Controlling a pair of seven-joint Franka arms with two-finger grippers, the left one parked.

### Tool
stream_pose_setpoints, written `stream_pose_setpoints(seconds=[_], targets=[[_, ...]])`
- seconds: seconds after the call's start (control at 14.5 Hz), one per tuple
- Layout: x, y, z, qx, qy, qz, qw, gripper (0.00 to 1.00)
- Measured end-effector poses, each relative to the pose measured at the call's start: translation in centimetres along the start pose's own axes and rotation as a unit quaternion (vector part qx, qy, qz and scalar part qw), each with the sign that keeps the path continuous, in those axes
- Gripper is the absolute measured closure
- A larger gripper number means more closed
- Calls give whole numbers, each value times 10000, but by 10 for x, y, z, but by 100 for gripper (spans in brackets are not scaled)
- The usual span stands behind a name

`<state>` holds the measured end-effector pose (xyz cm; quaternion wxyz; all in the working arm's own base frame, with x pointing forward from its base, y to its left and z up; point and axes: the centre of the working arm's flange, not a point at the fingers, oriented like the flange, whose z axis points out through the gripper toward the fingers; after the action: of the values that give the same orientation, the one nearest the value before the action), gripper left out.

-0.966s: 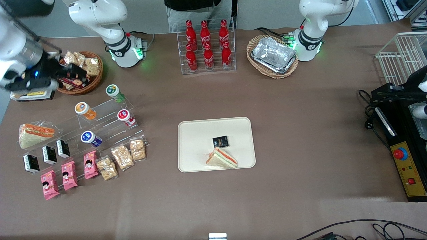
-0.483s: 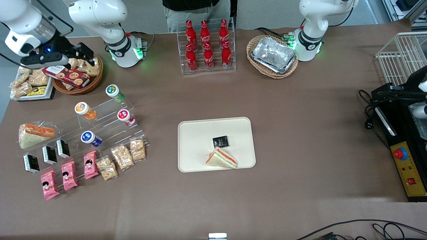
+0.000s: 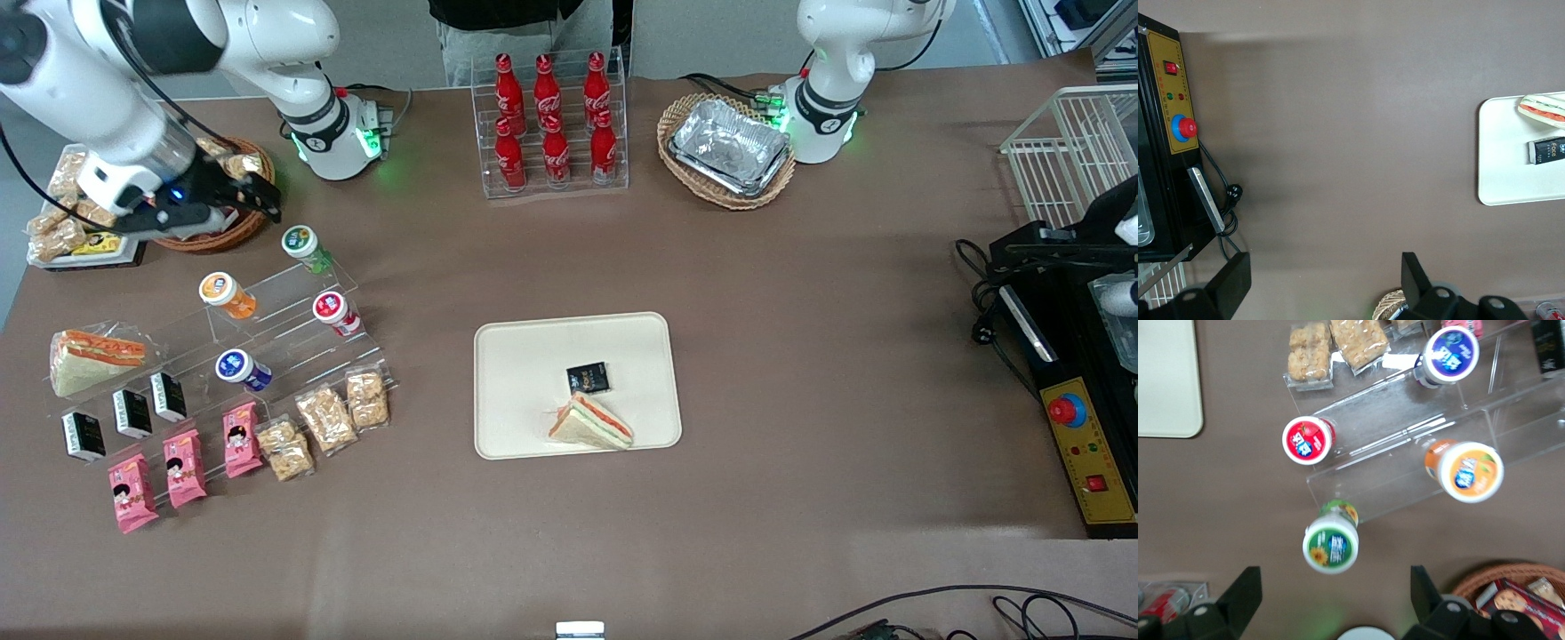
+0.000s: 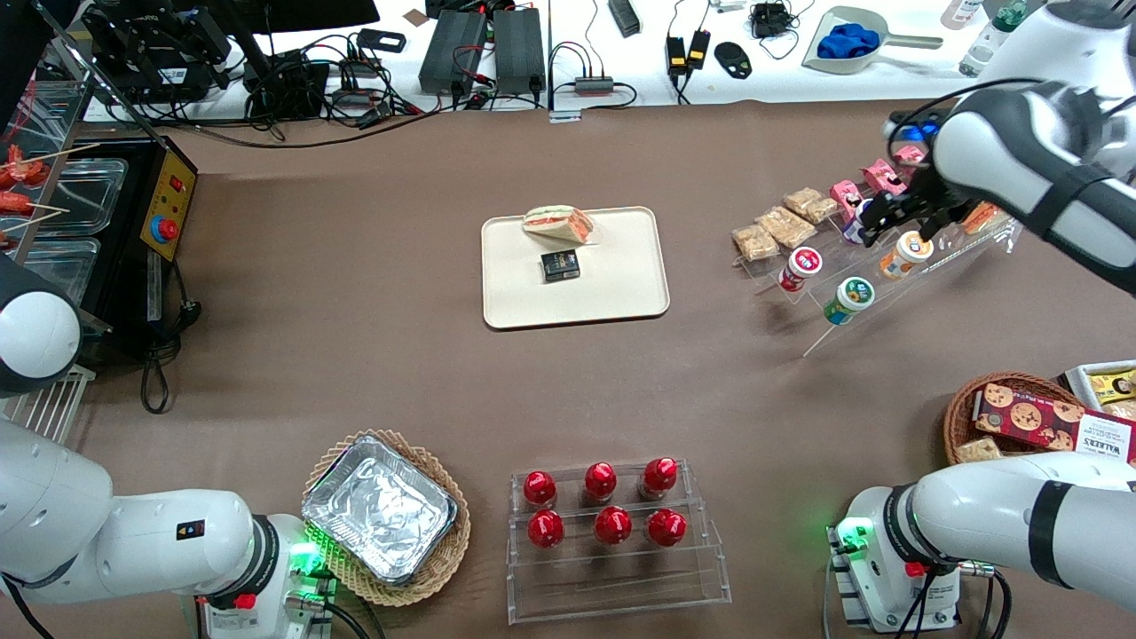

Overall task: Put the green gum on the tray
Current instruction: 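Lower the right gripper and grasp the green-labelled cup, then lift the green cup and carry it over the cream tray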

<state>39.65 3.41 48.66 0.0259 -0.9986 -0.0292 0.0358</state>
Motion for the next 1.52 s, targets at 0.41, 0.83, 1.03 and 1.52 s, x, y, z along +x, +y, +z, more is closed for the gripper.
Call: stream_pose_setpoints(seconds=[0.41,0.83,1.03,1.52], targets=[[7,-1,68,-24,-133,-17,9999,1],[3,-6,103,-43,-251,-70,9997,2],[-1,-7,111,-50,-327,-60,9994,6],[-1,-19,109,-69,-301,-26,9995,41]])
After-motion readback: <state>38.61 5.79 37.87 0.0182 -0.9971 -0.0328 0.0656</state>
